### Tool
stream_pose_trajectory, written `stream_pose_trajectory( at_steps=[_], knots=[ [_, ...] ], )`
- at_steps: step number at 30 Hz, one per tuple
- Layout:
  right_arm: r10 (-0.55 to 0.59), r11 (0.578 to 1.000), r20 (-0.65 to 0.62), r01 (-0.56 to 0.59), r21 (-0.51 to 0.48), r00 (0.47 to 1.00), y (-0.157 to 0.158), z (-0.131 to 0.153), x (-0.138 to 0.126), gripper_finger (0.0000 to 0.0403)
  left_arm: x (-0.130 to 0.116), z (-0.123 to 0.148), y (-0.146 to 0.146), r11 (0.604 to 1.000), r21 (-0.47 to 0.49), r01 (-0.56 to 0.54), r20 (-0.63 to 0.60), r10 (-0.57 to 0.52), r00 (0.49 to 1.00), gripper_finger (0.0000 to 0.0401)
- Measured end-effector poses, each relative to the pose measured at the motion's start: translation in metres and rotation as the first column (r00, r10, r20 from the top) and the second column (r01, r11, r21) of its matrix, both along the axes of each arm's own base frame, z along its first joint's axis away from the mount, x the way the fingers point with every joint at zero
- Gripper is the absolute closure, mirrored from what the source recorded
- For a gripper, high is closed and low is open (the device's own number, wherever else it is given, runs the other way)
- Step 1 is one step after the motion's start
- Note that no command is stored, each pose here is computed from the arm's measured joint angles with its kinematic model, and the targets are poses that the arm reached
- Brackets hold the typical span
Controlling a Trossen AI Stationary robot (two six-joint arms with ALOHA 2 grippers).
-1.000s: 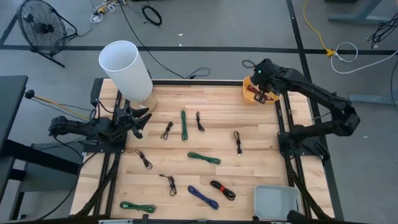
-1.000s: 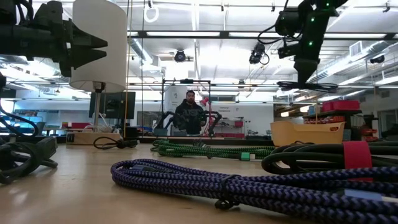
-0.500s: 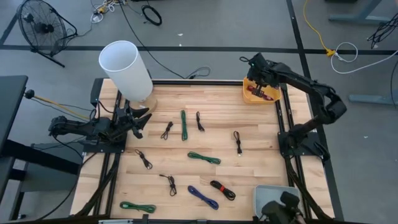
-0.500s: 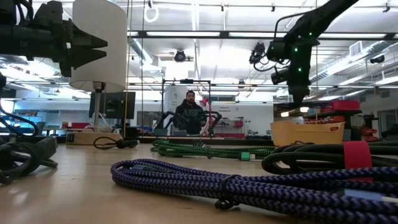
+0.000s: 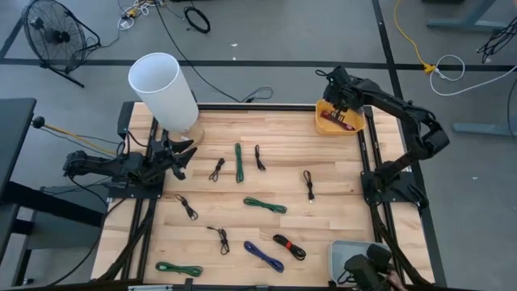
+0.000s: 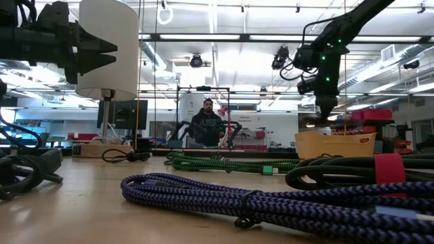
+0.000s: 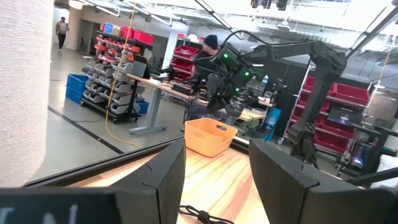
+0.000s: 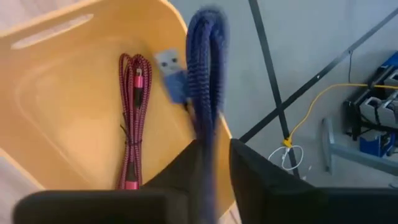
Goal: Pick & Place USB Port
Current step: Put the black and blue USB cable into the yellow bin, then put the black USB cable into the gray bin
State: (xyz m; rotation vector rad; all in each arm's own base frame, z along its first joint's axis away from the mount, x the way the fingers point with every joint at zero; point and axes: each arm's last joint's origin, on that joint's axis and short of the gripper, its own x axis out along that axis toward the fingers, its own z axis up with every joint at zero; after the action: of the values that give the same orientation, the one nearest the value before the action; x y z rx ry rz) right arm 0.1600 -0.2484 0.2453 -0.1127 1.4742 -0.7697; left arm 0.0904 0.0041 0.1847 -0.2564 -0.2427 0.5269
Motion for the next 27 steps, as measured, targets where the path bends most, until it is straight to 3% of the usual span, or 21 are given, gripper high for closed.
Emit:
stream_pose_trajectory(
  at_steps=[14, 20, 27],
  knots=[
    [-0.039, 0.999, 0.033, 0.039, 0.02, 0.999, 0.009, -0.001, 0.008, 0.0249, 0.0, 0.0, 0.0, 1.0, 0.0, -0.001, 0.0, 0.001, 1.0, 0.022],
    [0.045, 0.996, 0.004, -0.045, 0.075, 0.999, 0.036, -0.004, 0.032, 0.0243, 0.0, 0.0, 0.0, 1.0, 0.0, -0.001, 0.0, 0.001, 1.0, 0.022],
    [0.086, 0.982, 0.085, -0.098, 0.16, 0.993, 0.081, -0.006, 0.065, 0.0245, 0.0, 0.0, 0.0, 1.0, -0.001, -0.002, 0.0, 0.002, 1.0, 0.022]
  ],
)
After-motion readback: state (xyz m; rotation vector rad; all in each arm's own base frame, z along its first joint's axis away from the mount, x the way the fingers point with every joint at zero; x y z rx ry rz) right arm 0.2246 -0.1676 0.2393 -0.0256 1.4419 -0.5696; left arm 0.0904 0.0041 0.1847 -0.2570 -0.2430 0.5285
